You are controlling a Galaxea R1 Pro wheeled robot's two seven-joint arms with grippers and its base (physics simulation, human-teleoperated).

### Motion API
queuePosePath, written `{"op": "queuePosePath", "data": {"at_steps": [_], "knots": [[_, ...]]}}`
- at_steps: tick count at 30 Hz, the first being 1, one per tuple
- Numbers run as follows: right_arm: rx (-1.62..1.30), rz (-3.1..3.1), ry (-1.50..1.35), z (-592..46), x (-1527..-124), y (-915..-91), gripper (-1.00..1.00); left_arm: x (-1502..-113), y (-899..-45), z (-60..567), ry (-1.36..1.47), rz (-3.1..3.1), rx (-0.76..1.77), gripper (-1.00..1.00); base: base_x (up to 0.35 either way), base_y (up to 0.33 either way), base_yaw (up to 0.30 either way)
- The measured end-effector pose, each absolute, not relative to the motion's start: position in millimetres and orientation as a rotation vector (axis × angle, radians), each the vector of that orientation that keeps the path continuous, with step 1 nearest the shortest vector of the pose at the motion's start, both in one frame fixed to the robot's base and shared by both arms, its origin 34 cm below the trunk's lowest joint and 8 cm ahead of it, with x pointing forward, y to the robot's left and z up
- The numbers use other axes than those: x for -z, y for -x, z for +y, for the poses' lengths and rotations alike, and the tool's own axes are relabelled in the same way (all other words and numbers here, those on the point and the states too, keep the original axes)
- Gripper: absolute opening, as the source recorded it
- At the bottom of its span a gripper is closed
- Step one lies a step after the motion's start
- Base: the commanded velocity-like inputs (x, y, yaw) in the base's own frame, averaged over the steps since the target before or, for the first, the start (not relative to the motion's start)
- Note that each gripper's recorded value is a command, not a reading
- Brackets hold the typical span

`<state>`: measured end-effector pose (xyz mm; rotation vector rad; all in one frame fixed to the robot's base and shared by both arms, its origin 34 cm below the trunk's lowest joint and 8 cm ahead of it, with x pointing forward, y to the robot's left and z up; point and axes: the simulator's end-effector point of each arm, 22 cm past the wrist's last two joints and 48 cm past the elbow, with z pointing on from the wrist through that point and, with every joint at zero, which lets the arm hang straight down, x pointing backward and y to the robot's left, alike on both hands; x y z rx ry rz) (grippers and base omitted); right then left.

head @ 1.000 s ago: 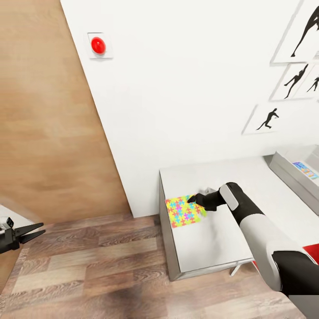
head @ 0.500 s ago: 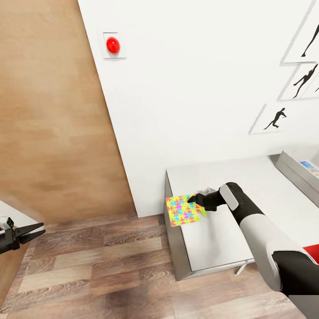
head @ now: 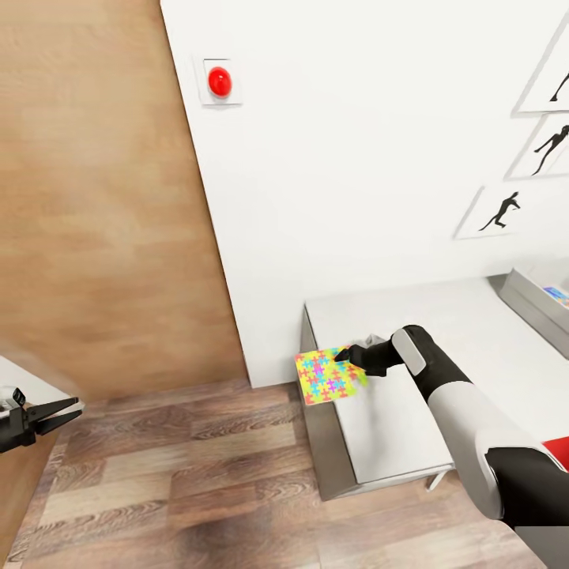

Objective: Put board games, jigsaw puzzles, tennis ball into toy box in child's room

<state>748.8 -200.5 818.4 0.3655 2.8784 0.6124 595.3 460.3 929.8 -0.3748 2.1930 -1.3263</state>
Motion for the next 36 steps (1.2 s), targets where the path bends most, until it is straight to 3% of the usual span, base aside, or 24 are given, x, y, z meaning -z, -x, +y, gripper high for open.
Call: {"op": "queuePosePath", "data": {"at_steps": [36], "knots": [[-0.796, 2.660, -0.266, -178.7, -886.7, -771.4, 1.00, -950.4, -598.1, 459.1, 0.343, 2.156, 1.325, 1.00, 0.000, 0.001, -0.181]]}}
